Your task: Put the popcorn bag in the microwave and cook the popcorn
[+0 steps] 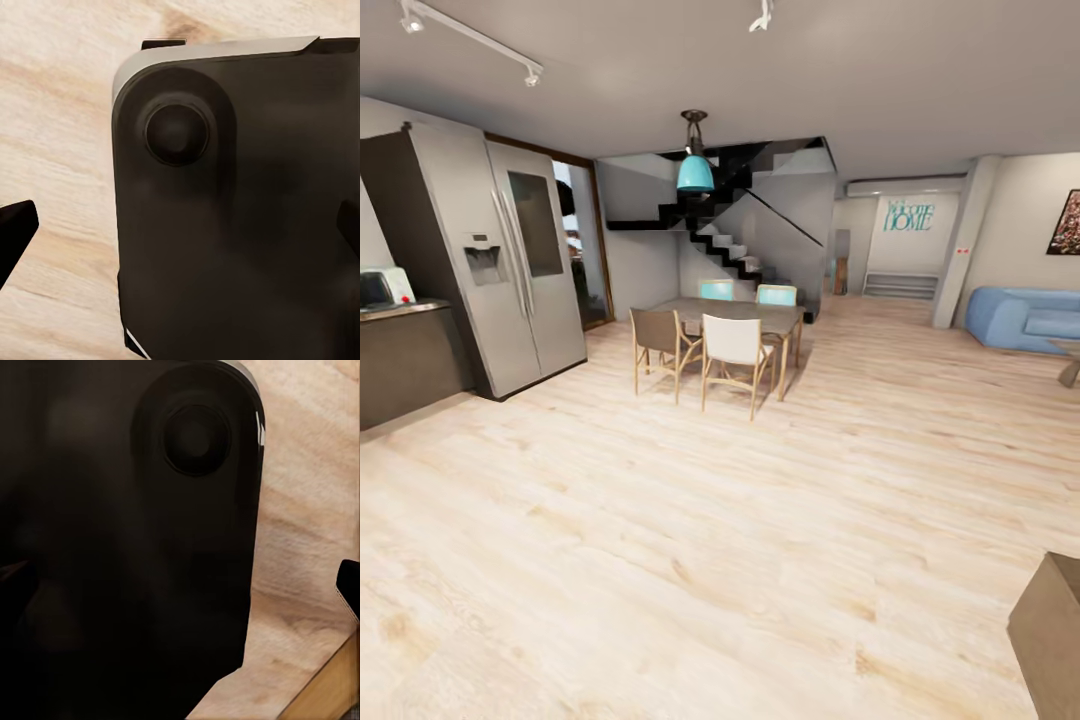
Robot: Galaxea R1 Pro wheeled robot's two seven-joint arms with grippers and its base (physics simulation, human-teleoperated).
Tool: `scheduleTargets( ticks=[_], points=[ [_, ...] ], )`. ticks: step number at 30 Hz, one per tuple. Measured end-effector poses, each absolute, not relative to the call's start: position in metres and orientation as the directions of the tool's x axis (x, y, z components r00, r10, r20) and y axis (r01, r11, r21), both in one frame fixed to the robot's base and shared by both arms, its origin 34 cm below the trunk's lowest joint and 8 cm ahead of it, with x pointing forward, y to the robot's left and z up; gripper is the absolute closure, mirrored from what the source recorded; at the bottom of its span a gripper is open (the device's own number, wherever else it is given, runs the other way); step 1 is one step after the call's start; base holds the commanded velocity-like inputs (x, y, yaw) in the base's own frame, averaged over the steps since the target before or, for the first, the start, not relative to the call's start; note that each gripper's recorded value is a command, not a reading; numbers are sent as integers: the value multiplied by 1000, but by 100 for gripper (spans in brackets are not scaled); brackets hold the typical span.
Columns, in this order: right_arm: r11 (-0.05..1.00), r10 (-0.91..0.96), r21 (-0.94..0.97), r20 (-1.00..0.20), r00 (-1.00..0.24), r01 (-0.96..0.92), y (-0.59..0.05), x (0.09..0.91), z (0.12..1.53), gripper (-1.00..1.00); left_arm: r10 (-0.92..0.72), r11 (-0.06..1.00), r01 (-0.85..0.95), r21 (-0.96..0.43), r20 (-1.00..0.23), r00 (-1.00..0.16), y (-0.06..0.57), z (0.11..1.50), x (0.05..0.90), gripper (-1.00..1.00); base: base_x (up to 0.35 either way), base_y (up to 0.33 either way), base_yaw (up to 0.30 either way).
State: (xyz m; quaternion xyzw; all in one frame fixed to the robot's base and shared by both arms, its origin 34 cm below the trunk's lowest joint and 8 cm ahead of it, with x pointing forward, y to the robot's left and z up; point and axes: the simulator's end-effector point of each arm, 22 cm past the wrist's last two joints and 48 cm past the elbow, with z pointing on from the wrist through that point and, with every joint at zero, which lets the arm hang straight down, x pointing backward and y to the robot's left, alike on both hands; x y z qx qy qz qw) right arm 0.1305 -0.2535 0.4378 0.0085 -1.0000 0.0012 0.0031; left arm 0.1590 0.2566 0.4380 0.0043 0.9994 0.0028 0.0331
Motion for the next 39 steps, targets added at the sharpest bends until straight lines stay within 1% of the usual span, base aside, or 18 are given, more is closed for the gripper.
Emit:
scheduleTargets(
  ticks=[39],
  points=[
    [1000, -17, -2, 7, -1000, -17, -253, 130, 438, -100, 9, 1000, 8, 6, -66, -998, 257, 438, 159, -100, 0, 0, 274]
  ],
)
